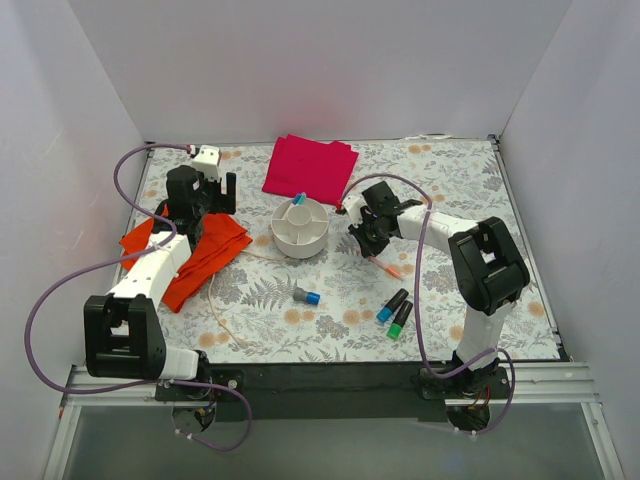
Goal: Sort the stationery into containers
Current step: Pick up the pen from the center of the board, then place the pen in the storage box.
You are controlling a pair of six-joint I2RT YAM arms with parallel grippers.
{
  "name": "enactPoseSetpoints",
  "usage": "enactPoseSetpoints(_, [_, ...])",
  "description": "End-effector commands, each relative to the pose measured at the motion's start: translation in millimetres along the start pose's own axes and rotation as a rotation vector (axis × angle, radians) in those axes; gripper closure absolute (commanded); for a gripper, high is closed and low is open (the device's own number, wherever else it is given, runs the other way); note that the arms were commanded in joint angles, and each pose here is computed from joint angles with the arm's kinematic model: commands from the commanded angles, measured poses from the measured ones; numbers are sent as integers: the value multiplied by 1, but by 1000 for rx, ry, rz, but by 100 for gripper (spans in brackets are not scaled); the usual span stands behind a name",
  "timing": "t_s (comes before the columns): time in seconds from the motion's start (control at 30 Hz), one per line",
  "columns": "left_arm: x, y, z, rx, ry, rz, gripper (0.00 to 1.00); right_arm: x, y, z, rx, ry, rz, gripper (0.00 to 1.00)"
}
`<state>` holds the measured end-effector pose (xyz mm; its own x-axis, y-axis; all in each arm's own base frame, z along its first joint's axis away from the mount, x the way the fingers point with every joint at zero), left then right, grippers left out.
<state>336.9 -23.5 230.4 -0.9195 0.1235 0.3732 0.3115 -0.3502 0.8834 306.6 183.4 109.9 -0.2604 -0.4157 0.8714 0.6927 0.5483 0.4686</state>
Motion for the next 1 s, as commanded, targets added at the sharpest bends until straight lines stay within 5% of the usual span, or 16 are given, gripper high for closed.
enactPoseSetpoints(0.0, [0, 15, 6, -16, 24, -40, 23, 16, 2, 3, 9, -1, -33, 99])
enactPoseSetpoints(0.2, [-2, 16, 4, -4, 1, -52, 23, 80, 43, 4, 39, 76, -282, 99])
enactPoseSetpoints(0.37, [-5, 12, -1, 15, -42, -47, 24, 152, 104, 0, 63, 197, -798, 99])
enactPoseSetpoints(0.63, [-8, 10, -8, 42, -117, -26, 24, 166, 147, 20, 4, 468, -1243, 99])
enactPoseSetpoints(0.97, [-16, 7, -10, 48, -148, 29, 24, 116, 178, 42, 49, 629, -1349, 99])
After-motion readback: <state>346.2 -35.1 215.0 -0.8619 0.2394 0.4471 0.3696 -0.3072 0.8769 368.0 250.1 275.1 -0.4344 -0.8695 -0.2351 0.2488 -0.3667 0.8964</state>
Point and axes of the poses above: each gripper's point midway between its finger pads, its own x axis back along the fingers, its own z axis along the line the jaws close on, y = z × x, the point moved 10 cm from there along x, back along the fingers, and after that the axes turned 13 degrees about -x, right-handed, at the moved point
